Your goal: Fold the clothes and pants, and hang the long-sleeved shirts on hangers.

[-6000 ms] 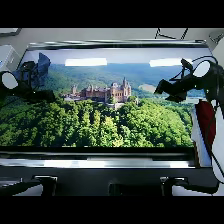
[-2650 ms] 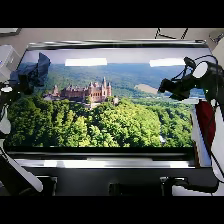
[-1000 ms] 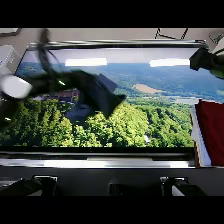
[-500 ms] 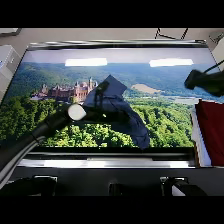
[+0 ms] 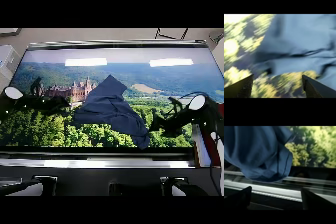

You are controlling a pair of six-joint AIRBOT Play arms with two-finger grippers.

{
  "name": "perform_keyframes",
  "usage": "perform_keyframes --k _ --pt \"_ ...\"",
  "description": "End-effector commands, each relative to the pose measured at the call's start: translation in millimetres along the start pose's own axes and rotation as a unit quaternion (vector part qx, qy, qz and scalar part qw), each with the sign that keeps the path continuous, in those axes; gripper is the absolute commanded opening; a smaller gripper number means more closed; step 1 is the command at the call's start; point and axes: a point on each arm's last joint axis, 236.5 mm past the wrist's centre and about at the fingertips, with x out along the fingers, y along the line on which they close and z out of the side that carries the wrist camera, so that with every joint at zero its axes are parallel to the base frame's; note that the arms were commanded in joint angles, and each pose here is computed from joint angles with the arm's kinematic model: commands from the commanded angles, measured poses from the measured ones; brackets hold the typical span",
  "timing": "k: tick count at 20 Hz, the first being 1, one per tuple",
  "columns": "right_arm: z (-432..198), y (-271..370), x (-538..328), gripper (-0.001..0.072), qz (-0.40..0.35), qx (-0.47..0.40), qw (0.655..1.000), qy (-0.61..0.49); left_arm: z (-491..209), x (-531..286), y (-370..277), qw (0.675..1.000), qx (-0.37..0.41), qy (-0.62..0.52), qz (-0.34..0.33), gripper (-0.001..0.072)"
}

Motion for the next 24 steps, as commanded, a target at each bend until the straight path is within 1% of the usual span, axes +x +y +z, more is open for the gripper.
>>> perform_keyframes --k 1,3,5,7,10,11,12,13,14,15,16,17,18,19,20,21,23,24 --pt "-26 -6 38 0.0708 0.024 0.031 0.998 0.045 -23 29 29 0.997 -0.064 0.019 -0.040 0.0718" --pt "-31 -13 45 0.0708 0.017 0.037 0.998 0.050 -27 52 10 0.994 -0.067 0.022 -0.079 0.0718" --pt "-35 -16 52 0.0708 0.017 0.043 0.998 0.054 -29 72 -6 0.993 -0.072 0.028 -0.095 0.0718" --pt "-39 -19 57 0.0708 0.017 0.044 0.997 0.059 -30 87 -14 0.992 -0.075 0.027 -0.097 0.0718" --pt "-40 -21 67 0.0718 0.023 0.050 0.997 0.053 -33 99 -21 0.994 -0.058 0.023 -0.091 0.0715" --pt "-39 -18 72 0.0718 0.029 0.053 0.997 0.048 -33 101 -22 0.994 -0.055 0.020 -0.089 0.0615" --pt "-38 -13 78 0.0718 0.038 0.051 0.997 0.042 -32 102 -23 0.994 -0.054 0.016 -0.088 0.0372" --pt "-38 -6 84 0.0718 0.045 0.044 0.997 0.036 -31 102 -24 0.994 -0.055 0.014 -0.089 0.0172" --pt "-35 1 91 0.0718 0.047 0.033 0.998 0.025 -31 102 -23 0.994 -0.054 0.015 -0.088 0.0098" --pt "-31 9 95 0.0718 0.046 0.020 0.999 0.009 -31 102 -24 0.994 -0.054 0.015 -0.089 0.0054" --pt "-25 15 99 0.0717 0.044 0.013 0.999 -0.008 -31 101 -24 0.994 -0.053 0.014 -0.089 0.0023" --pt "-20 21 102 0.0713 0.042 0.021 0.999 -0.022 -31 100 -25 0.994 -0.052 0.014 -0.090 0.0023" --pt "-17 24 104 0.0634 0.042 0.028 0.998 -0.032 -30 98 -27 0.995 -0.048 0.011 -0.092 0.0023" --pt "-15 26 105 0.0448 0.042 0.031 0.998 -0.036 -28 94 -30 0.995 -0.037 0.005 -0.094 0.0022" --pt "-15 27 105 0.0209 0.042 0.030 0.998 -0.037 -23 87 -34 0.995 -0.024 -0.006 -0.097 0.0022" --pt "-16 27 103 0.0040 0.041 0.027 0.998 -0.033 -17 78 -41 0.994 -0.009 -0.017 -0.103 0.0022" --pt "-9 35 84 0.0035 0.034 -0.017 0.998 -0.045 9 40 -63 0.990 0.027 -0.066 -0.122 0.0022" --pt "6 42 60 0.0034 0.023 -0.050 0.995 -0.078 29 6 -82 0.983 0.062 -0.113 -0.134 0.0021"
